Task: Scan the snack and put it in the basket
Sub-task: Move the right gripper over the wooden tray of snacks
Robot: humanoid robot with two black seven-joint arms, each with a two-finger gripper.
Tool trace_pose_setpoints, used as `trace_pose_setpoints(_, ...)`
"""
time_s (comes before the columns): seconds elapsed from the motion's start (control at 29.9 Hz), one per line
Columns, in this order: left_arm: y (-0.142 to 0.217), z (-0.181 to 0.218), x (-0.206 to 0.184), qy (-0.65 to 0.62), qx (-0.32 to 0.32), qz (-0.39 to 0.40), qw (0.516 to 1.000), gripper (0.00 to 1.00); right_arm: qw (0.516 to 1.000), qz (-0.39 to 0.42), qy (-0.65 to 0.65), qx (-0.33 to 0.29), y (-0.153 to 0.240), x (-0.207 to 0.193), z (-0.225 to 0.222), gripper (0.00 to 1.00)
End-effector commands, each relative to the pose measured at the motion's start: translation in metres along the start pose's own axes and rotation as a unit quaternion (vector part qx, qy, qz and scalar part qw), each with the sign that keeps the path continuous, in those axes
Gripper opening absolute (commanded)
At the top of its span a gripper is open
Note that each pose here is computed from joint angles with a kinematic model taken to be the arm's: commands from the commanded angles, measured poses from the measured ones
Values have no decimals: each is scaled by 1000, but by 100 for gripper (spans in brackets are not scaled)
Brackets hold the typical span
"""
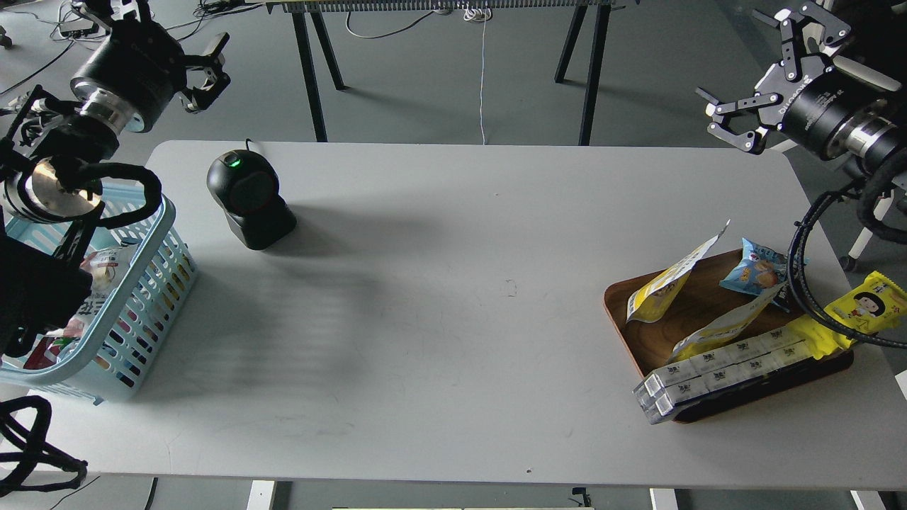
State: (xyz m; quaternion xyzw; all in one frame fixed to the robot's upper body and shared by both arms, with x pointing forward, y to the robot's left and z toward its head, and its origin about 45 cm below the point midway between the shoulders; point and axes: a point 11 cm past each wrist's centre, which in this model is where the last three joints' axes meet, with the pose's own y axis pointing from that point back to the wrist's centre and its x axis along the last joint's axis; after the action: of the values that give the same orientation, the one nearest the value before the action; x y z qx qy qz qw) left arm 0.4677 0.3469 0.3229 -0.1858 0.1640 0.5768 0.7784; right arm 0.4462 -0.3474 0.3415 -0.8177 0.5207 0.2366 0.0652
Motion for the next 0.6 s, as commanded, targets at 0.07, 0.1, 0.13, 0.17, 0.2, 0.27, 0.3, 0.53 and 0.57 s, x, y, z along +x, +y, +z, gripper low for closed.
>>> trace_pose_setpoints(0.07, 2, 6, 1, -4, -4, -7, 1000, 100, 993, -15, 95, -71, -10, -41, -14, 99)
trace_pose_setpoints(0.1, 2, 6, 1, -3, -5, -7, 1000, 100, 990, -15, 111, -80, -10, -48, -18, 99)
trace_pose_setpoints(0.13, 2, 7, 1, -4, -5, -8, 1000, 100, 988, -16, 126, -92, -10, -54, -19, 99)
trace_pose_setpoints(0.17, 3, 6, 2, -4, -6, -8, 1000, 100, 984, -20, 143, -104, -10, -62, -18, 99)
trace_pose_setpoints(0.2, 3, 6, 2, -4, -6, -8, 1000, 100, 981, -28, 157, -114, -10, -73, -16, 99)
trace_pose_setpoints(0.27, 3, 7, 2, -4, -11, -7, 1000, 100, 973, -39, 185, -136, -6, -91, -12, 99)
trace_pose_setpoints(0.3, 4, 7, 3, -5, -14, -7, 1000, 100, 969, -40, 199, -143, -2, -97, -12, 99)
trace_pose_setpoints(0.53, 7, 11, 7, -9, -17, -2, 1000, 100, 937, -22, 274, -214, 27, -125, -19, 99)
trace_pose_setpoints(0.57, 7, 12, 8, -11, -17, -1, 1000, 100, 931, -12, 281, -232, 31, -124, -14, 99)
